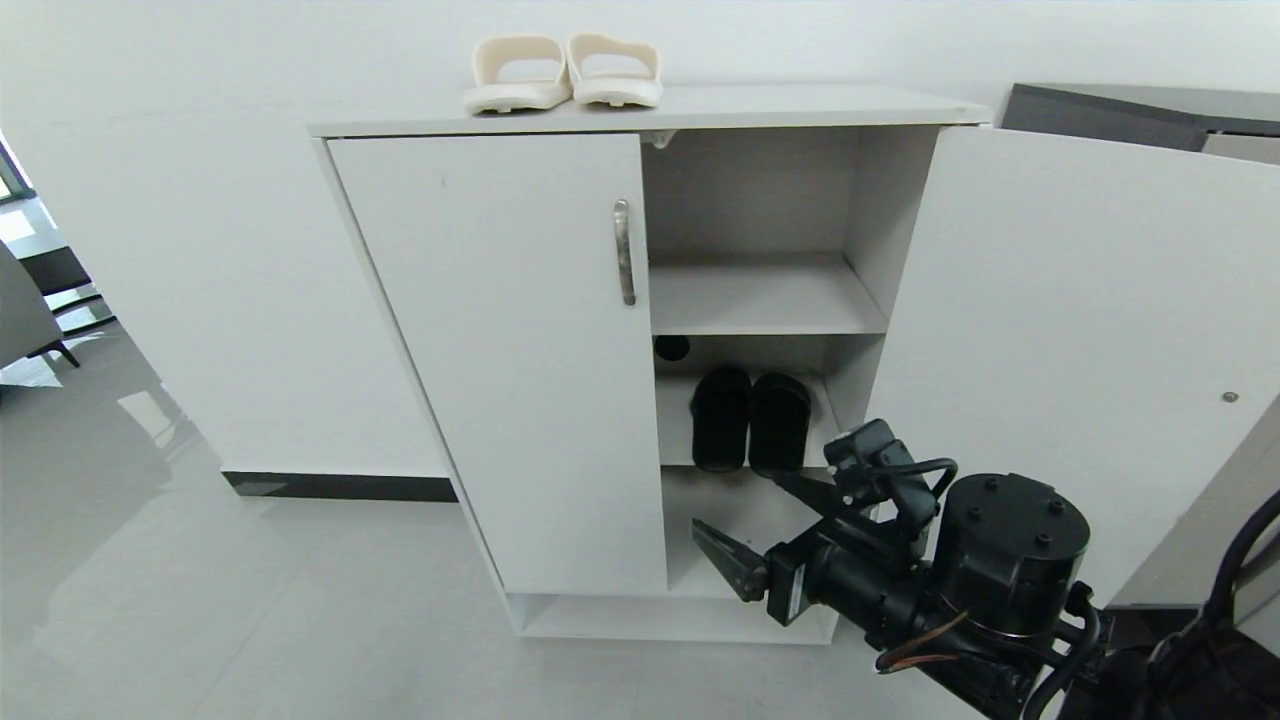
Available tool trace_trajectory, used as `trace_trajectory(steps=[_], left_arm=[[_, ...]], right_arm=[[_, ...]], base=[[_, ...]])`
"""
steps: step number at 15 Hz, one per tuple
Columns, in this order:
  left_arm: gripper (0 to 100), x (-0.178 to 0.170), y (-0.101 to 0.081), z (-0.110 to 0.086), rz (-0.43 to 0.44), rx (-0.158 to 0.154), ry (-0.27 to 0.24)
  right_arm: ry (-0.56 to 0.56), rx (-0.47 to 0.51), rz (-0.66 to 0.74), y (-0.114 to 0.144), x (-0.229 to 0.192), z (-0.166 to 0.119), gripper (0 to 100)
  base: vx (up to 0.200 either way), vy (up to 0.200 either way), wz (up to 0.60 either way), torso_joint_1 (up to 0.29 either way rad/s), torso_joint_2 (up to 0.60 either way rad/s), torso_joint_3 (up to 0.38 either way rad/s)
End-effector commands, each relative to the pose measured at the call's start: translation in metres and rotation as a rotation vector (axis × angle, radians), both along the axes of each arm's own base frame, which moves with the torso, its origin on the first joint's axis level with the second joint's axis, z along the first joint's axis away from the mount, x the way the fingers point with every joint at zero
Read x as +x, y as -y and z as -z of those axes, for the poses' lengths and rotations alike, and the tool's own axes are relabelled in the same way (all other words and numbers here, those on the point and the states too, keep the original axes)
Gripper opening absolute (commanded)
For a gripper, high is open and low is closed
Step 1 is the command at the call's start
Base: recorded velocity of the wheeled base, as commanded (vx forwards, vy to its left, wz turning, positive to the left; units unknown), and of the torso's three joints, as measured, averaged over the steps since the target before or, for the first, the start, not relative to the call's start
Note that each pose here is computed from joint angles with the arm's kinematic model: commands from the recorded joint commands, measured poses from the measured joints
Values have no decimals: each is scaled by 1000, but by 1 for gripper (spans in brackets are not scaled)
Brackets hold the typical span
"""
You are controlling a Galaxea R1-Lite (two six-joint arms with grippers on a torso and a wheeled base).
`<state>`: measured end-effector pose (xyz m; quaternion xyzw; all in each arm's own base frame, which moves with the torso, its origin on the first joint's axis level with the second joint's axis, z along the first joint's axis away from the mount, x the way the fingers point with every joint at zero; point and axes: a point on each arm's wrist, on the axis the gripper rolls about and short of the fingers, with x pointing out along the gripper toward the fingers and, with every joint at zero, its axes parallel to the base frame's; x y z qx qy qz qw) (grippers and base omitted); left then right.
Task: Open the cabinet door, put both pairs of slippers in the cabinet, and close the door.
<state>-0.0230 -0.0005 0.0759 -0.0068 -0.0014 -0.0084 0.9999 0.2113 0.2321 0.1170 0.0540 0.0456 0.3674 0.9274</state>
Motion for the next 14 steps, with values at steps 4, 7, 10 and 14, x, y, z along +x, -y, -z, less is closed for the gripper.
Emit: trace_trajectory(steps=[4, 7, 10, 14], left_arm=[[0, 0, 0, 0, 2, 0, -1], [0, 0, 0, 0, 3, 4, -1], [0, 0, 0, 0, 3, 1, -1], [0, 0, 0, 0, 12, 6, -3]], right_arm=[[-4, -4, -6, 0, -2, 3, 100], [-10, -8, -39, 2, -4, 5, 100], [-33, -28, -111, 7, -10, 12, 100], [10, 17, -201, 11, -17, 11, 100]], base=[[0, 0, 0, 4, 2, 201], [0, 0, 0, 1, -2, 38], [0, 0, 0, 0, 0, 0], [0, 200, 0, 2, 1, 2]])
